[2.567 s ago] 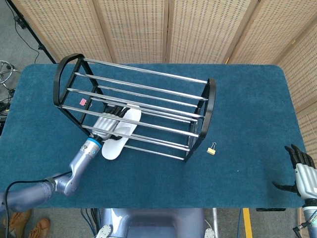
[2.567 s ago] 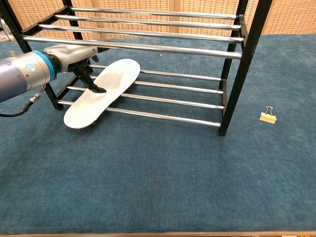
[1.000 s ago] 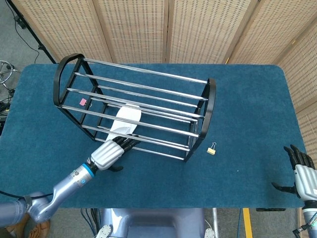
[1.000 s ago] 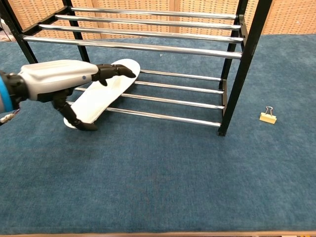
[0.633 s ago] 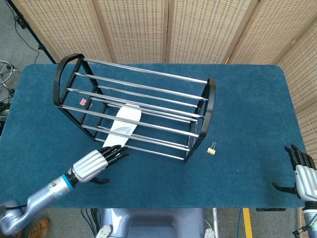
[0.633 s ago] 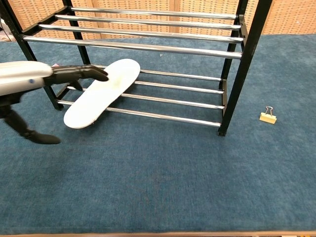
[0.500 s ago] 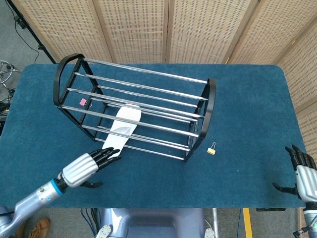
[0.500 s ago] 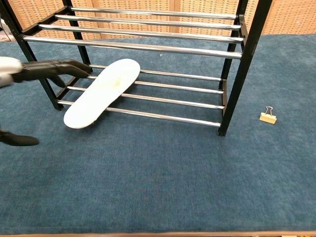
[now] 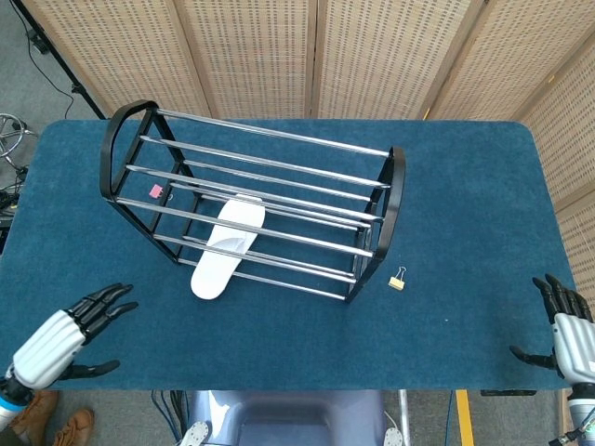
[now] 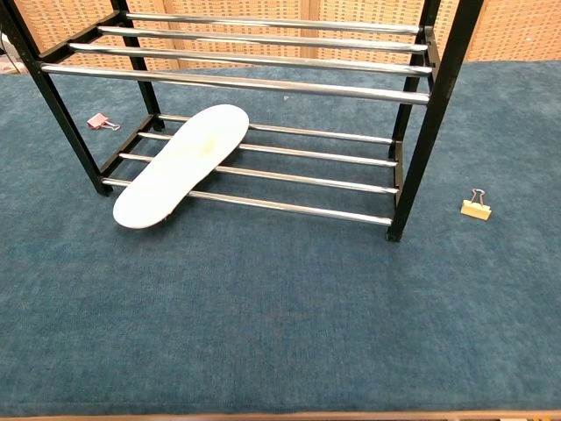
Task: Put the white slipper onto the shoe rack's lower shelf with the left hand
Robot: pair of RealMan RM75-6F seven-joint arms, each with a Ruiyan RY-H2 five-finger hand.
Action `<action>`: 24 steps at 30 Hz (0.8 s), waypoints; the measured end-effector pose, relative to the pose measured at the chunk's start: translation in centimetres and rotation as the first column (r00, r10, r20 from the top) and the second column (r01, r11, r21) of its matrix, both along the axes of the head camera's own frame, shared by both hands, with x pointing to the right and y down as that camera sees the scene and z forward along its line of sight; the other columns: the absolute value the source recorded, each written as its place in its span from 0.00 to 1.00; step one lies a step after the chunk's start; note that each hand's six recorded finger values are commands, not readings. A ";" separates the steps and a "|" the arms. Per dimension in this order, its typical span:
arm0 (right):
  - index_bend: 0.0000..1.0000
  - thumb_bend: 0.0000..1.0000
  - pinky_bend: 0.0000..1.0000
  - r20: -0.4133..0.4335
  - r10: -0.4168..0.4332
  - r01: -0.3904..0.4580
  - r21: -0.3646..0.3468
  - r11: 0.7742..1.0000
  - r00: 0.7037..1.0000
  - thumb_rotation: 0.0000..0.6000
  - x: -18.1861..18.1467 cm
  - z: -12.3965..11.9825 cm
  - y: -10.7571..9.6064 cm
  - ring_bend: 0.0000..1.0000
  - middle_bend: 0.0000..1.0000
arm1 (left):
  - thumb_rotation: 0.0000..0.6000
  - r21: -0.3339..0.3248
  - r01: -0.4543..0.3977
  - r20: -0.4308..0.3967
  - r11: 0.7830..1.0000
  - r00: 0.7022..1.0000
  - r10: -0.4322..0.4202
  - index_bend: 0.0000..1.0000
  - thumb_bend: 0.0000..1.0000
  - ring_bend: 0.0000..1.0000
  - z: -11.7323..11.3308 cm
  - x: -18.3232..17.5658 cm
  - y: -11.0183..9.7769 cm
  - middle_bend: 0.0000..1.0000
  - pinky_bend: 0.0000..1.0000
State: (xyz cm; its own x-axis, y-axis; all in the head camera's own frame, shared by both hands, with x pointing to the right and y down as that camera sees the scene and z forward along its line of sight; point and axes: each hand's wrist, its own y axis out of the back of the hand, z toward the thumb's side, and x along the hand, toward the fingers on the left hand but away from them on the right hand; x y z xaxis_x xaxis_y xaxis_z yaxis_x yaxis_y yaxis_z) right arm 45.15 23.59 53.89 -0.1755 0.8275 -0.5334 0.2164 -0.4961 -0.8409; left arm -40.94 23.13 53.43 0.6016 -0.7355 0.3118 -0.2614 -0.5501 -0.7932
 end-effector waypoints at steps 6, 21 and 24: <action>0.00 0.00 0.00 0.003 -0.005 0.005 0.017 1.000 1.000 1.00 -0.1 -0.3 -0.1 0.00 0.00 | 1.00 -0.010 0.216 0.068 0.976 0.974 -0.215 0.00 0.10 0.00 -1.8 -2.7 -0.1 0.00 0.02; 0.00 0.00 0.00 -0.116 -0.093 0.117 0.225 0.967 0.989 1.00 -0.4 -2.3 -0.7 0.00 0.00 | 1.00 0.098 0.518 0.297 0.850 0.800 -0.522 0.00 0.02 0.00 -2.3 -7.3 0.6 0.00 0.00; 0.00 0.00 0.00 -0.119 -0.099 0.124 0.224 0.967 0.988 1.00 -0.5 -2.3 -0.6 0.00 0.00 | 1.00 0.106 0.528 0.307 0.843 0.789 -0.532 0.00 0.02 0.00 -2.4 -7.6 0.4 0.00 0.00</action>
State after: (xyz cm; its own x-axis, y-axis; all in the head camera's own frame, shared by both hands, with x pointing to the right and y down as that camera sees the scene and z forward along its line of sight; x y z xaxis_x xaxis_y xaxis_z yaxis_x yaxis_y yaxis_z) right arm 44.61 22.94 51.59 -0.1201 0.9432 -0.3097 0.0747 -0.3025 -0.9502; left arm -48.53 23.57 51.06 -0.0119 -0.9156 0.4019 -0.2466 -0.3868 -0.8886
